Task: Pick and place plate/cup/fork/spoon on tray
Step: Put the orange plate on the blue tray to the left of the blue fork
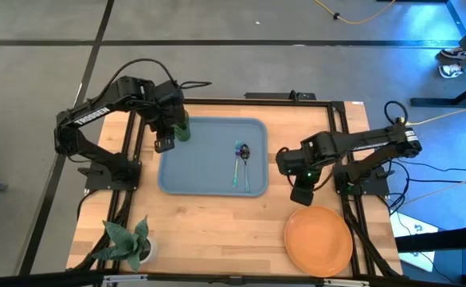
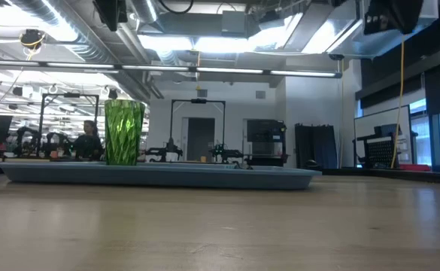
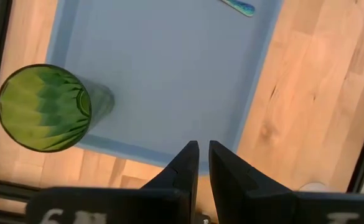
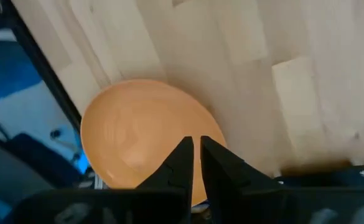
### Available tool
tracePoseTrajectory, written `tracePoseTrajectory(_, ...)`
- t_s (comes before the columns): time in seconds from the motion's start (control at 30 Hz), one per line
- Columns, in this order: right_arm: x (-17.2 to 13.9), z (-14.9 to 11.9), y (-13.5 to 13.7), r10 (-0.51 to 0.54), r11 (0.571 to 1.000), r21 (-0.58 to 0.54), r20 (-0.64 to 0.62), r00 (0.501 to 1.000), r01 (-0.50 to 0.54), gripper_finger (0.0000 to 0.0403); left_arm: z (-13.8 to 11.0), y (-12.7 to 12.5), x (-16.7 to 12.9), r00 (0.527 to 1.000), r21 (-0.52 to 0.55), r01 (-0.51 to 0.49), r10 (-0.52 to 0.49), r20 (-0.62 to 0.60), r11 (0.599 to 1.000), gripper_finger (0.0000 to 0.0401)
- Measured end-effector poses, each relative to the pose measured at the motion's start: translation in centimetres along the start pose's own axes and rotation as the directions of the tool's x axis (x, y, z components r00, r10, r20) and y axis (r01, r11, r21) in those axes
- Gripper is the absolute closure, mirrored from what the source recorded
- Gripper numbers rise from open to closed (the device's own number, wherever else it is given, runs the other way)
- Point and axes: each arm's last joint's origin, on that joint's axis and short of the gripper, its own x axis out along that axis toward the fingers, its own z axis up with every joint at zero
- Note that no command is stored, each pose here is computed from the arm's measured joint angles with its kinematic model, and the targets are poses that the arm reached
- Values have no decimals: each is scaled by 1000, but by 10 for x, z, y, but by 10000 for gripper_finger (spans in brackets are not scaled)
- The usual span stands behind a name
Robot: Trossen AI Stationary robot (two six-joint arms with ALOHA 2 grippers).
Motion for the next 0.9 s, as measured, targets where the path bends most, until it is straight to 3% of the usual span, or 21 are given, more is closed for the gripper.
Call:
tracePoseTrajectory(0.2,19,-1,-3,49,998,-29,-83,995,-51,396,0,0,0,1000,0,-1,1,0,1000,371)
tracePoseTrajectory(0.6,45,4,-9,27,982,-182,-100,995,-46,333,0,0,0,1000,-6,0,0,0,1000,371)
tracePoseTrajectory(0.9,79,3,-12,48,906,-415,-95,994,-83,300,0,0,0,1000,-8,0,0,0,1000,371)
